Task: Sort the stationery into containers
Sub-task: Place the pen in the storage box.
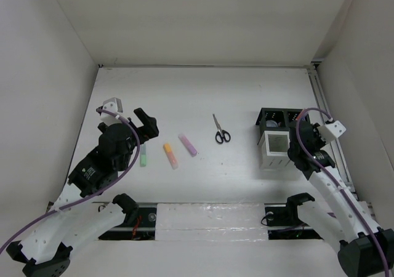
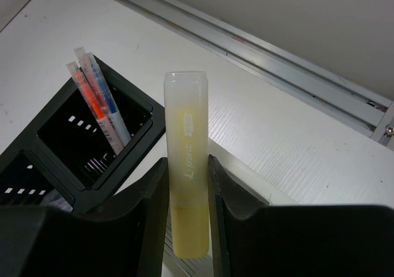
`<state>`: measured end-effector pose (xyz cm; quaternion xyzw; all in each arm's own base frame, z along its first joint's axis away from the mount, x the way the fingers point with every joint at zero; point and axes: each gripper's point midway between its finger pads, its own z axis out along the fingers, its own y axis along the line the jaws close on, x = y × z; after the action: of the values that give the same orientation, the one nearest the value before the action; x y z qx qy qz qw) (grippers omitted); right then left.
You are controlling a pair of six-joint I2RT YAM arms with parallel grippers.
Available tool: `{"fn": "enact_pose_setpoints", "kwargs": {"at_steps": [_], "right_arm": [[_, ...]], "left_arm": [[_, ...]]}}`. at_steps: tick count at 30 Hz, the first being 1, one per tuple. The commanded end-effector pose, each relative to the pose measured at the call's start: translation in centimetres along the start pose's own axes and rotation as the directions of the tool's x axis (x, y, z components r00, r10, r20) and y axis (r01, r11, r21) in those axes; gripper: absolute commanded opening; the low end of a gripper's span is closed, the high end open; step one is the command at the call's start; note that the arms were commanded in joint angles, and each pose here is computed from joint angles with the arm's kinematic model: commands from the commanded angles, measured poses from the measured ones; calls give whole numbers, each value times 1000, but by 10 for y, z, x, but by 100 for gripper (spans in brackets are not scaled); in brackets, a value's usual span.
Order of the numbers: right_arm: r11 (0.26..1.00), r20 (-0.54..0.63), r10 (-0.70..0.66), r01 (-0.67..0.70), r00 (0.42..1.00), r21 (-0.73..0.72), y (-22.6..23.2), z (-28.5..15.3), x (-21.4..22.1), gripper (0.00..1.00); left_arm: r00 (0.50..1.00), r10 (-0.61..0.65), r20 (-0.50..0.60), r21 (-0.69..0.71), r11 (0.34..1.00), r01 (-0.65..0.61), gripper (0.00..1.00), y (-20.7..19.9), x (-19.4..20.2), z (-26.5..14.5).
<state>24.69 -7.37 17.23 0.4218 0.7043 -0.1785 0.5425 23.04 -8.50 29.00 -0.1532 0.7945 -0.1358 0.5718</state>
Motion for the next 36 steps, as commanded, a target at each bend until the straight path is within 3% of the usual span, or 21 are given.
{"fn": "enact_pose_setpoints", "kwargs": {"at_steps": [1, 13, 26, 28, 29, 33, 36], "right_arm": [[999, 23, 48, -48, 999, -19, 8, 2, -7, 0], [1000, -3, 20, -20, 1000, 10, 6, 4, 2, 4], [999, -3, 31, -31, 1000, 10, 7, 4, 2, 0], [1000, -6, 23, -23, 1000, 13, 5, 4, 3, 7], [1000, -6, 23, -23, 1000, 13, 5, 4, 3, 19], [1000, -6, 23, -23, 1000, 13, 5, 4, 3, 21], [1000, 0, 23, -23, 1000, 19, 4, 5, 2, 30]], "left_arm": [[1000, 2, 12, 13, 1000, -2, 99, -3, -1, 4], [1000, 2, 18, 6, 1000, -2, 99, -2, -2, 4], [1000, 2, 18, 6, 1000, -2, 99, -2, -2, 4], [1000, 2, 18, 6, 1000, -2, 99, -2, -2, 4], [1000, 2, 18, 6, 1000, -2, 99, -2, -2, 4], [1000, 2, 18, 6, 1000, -2, 99, -2, -2, 4], [1000, 2, 18, 6, 1000, -2, 99, -2, -2, 4]]}}
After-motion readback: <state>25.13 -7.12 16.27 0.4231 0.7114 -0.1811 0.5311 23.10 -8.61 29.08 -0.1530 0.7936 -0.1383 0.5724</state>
